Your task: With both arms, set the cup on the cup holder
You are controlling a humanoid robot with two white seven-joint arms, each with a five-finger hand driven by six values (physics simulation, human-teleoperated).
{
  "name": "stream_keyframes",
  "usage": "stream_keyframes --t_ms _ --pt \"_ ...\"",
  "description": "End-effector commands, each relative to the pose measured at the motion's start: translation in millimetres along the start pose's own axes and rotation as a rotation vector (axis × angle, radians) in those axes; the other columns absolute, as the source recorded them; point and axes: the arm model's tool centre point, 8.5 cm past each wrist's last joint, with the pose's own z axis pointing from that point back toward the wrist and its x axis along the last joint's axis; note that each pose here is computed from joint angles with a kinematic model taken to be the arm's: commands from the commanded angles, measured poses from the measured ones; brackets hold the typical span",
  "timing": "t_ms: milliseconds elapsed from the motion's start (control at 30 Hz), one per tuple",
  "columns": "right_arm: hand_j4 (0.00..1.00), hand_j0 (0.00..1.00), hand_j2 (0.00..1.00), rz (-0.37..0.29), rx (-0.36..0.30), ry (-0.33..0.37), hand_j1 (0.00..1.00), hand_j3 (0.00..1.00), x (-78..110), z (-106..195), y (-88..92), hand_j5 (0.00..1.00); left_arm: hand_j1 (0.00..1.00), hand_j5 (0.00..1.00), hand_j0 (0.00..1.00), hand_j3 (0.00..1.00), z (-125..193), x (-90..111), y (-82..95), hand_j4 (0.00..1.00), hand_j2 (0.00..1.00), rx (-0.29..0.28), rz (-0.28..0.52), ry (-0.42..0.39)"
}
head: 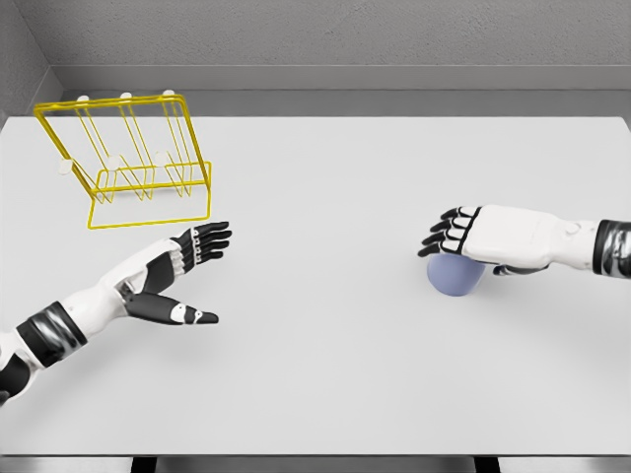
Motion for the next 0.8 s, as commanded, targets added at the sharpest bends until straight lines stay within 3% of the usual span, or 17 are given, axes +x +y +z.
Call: stream_keyframes --t_ms 0,233,533,767 --pt "0.86 0.86 0.86 0.001 0.01 0.002 0.86 0.86 0.0 0.2 0.5 0.86 1.0 1.0 1.0 1.0 -1.1 -0.3 -0.6 1.0 1.0 0.001 0.011 -0.002" --pt "0.77 0.77 0.77 0.014 0.013 0.005 0.77 0.77 -0.7 0.3 -0.9 0.77 1.0 1.0 1.0 1.0 -1.1 -1.6 2.9 1.0 1.0 0.009 0.006 0.003" --pt "0.68 0.68 0.68 0.024 0.021 0.003 0.68 0.68 0.5 -2.4 -0.5 0.68 1.0 1.0 1.0 1.0 -15.0 -18.8 7.0 1.0 1.0 0.043 0.032 0.011" --pt "0.68 0.68 0.68 0.039 0.004 0.009 0.68 0.68 -2.9 -0.1 -11.0 0.68 1.0 1.0 1.0 1.0 -20.6 -25.6 5.8 1.0 1.0 0.05 0.039 0.017"
